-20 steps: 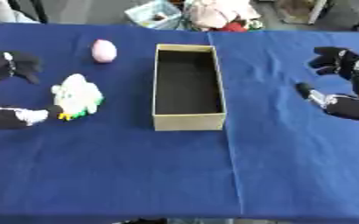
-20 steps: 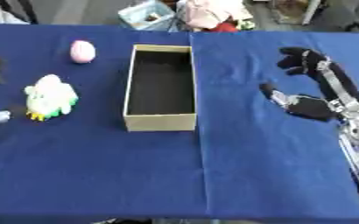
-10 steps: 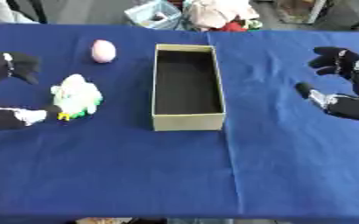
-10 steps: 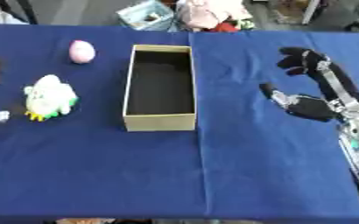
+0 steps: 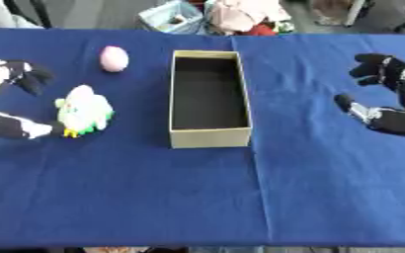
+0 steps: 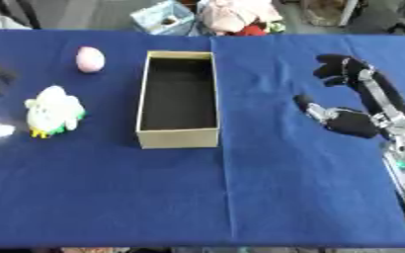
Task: Pick up objects on the table and place them in the box.
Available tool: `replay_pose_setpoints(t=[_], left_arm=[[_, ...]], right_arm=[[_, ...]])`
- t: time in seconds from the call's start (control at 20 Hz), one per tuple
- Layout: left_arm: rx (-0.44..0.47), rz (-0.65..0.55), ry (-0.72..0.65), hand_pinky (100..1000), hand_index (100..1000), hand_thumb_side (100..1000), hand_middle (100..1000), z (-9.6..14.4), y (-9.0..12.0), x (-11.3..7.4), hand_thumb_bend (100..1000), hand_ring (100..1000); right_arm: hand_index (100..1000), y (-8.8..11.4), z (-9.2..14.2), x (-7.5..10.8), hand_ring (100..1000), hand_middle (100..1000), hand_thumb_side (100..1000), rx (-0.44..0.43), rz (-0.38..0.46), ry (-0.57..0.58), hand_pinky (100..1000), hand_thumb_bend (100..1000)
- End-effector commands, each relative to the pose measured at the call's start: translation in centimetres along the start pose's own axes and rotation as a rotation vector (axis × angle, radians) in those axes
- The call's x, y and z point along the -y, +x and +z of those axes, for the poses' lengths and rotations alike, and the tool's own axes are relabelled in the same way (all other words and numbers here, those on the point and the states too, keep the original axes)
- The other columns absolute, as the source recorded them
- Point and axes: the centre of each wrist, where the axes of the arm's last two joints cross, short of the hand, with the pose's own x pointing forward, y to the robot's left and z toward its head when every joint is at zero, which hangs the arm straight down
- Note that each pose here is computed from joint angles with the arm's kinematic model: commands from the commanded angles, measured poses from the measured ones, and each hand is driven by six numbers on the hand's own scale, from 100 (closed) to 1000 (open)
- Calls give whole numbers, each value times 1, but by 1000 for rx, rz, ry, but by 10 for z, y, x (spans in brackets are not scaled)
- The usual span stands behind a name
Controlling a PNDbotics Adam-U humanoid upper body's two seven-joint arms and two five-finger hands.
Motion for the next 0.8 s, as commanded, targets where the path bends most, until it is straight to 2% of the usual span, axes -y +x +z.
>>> replay_pose_setpoints(t=[0.05, 0.3, 0.5, 0.8], left_arm=[[-30, -60, -50, 675, 762, 100, 633, -7, -6, -11, 656, 585], [-48, -72, -92, 664, 756, 100, 621, -26, -11, -6, 637, 575], [-68, -102, -69, 652, 747, 100, 608, -38, -13, 0, 595, 561], [-85, -123, -54, 622, 713, 100, 563, -53, -15, 19, 556, 519]], right_arm=[[866, 4, -3, 8, 767, 662, 389, 18, 18, 0, 736, 454], [865, 4, -3, 7, 767, 662, 389, 18, 16, 2, 736, 454], [865, 3, -3, 7, 767, 661, 390, 17, 13, 2, 735, 453], [865, 3, -3, 6, 767, 661, 391, 18, 9, 3, 735, 448]])
